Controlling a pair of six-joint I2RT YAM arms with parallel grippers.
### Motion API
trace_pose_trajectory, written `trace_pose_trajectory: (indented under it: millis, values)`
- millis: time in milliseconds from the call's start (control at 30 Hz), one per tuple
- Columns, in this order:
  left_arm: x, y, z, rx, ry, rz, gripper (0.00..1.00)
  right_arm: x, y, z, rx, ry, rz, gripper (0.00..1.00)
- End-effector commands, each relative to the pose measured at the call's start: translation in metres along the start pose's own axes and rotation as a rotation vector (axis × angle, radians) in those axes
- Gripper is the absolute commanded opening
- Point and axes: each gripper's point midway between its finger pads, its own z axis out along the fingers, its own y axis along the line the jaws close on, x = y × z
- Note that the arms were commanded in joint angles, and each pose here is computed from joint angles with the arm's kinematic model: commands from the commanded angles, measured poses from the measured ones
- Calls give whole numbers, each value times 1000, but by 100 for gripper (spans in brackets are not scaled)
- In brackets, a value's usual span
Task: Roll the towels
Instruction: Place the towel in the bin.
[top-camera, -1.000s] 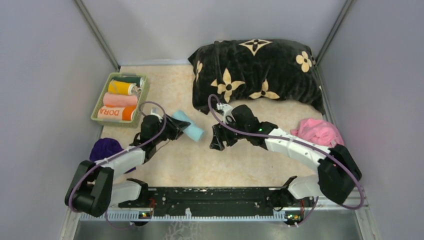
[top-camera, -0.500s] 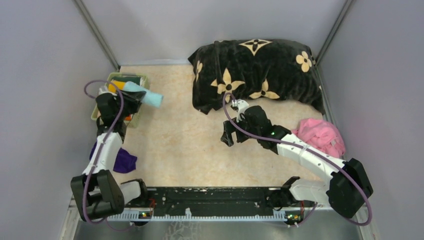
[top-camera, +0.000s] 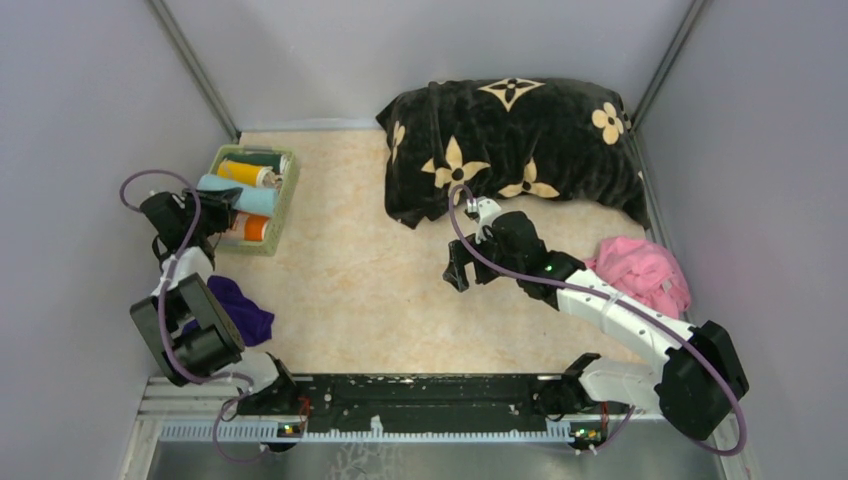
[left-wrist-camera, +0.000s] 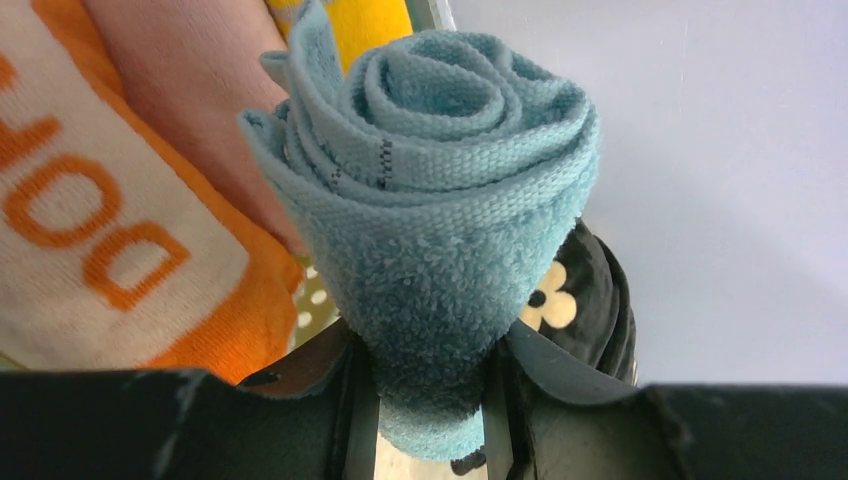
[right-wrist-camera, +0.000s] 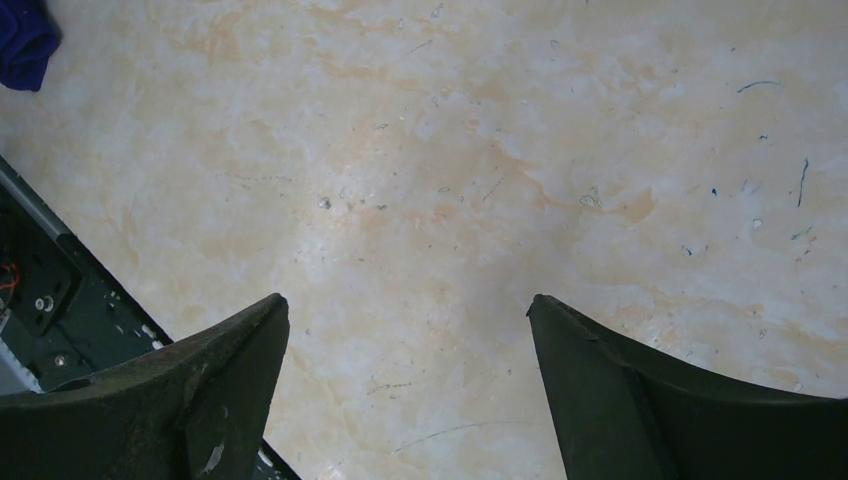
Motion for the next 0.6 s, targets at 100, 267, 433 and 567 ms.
trace_pose_trajectory:
  millis: [100, 267, 433, 567]
  values:
    - [-38, -21, 12, 143, -20, 59, 38, -13, 0, -2, -9, -51, -27, 90]
    - [-35, 3, 30, 104, 24, 34, 38, -12, 0, 0, -10, -44, -27, 90]
    - [-29, 53, 40, -67, 42, 19, 39, -11, -3, 0, 4, -43, -28, 90]
    - [-35, 86, 35, -222, -3, 51, 41, -11, -4, -1, 12, -46, -28, 89]
